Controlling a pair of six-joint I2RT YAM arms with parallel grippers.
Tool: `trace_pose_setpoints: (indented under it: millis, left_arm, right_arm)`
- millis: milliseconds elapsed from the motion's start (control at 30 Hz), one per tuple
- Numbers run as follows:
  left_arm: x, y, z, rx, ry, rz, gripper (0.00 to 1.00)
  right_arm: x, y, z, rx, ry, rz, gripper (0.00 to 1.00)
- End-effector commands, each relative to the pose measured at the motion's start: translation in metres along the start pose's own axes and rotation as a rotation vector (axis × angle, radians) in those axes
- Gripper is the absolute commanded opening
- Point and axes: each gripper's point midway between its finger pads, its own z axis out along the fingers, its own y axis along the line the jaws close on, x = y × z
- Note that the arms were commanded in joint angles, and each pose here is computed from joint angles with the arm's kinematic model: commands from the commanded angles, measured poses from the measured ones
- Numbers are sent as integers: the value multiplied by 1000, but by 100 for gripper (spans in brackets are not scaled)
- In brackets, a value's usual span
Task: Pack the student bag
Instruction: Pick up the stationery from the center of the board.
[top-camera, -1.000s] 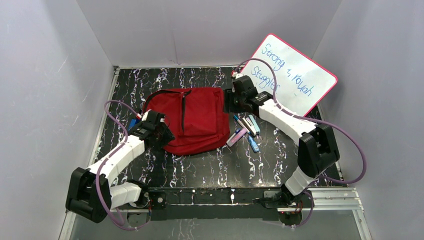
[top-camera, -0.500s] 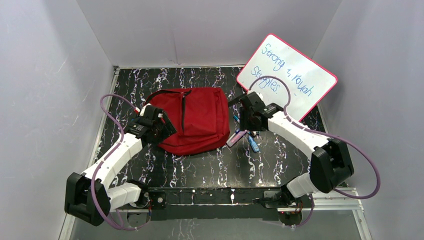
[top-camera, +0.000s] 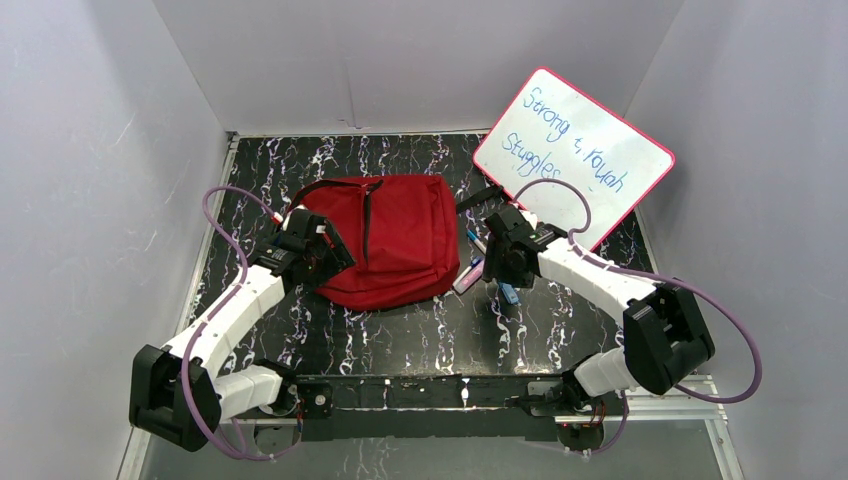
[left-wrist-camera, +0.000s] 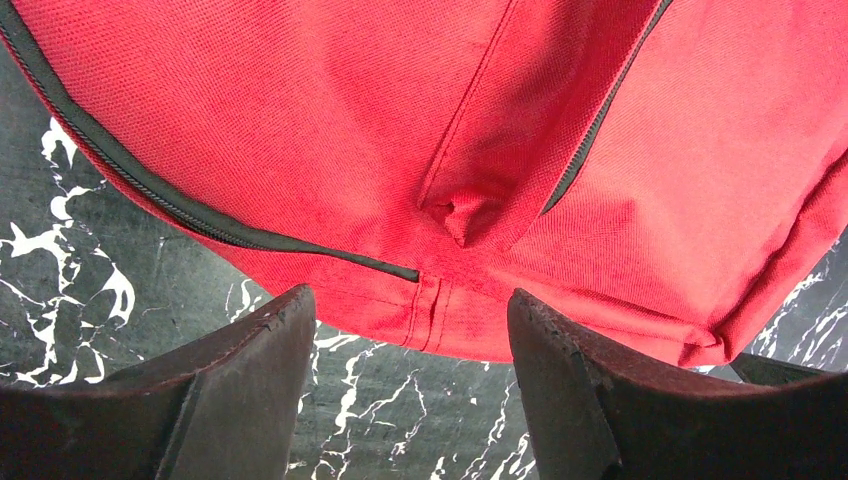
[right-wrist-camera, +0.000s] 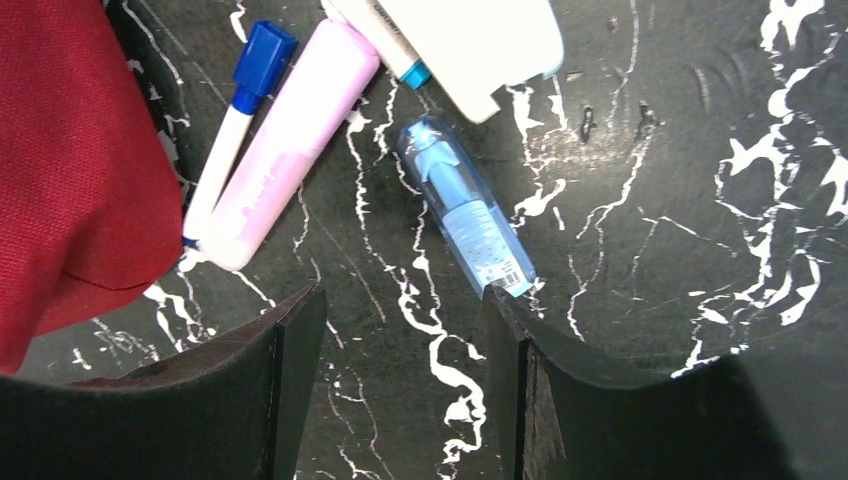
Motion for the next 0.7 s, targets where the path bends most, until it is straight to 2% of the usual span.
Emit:
trace_pose_setpoints:
  millis: [0, 167, 433, 600, 667]
  left_arm:
    - [-2, -5, -3, 26, -1, 2, 68]
    - [0, -8, 0, 36, 17, 0, 68]
    - [-1, -13, 3, 40, 27, 5, 68]
    - [-1, -17, 4, 48, 38, 0, 68]
    - [-2, -19, 4, 51, 40, -1, 68]
  right_arm:
    - [-6, -18, 0, 87, -33, -60, 66]
    - [6, -37, 14, 156, 47, -208, 65]
    - [19, -34, 28, 65, 112, -321, 65]
    - [30, -36, 38, 20, 181, -314, 49]
    - [33, -35, 39, -6, 190, -317, 45]
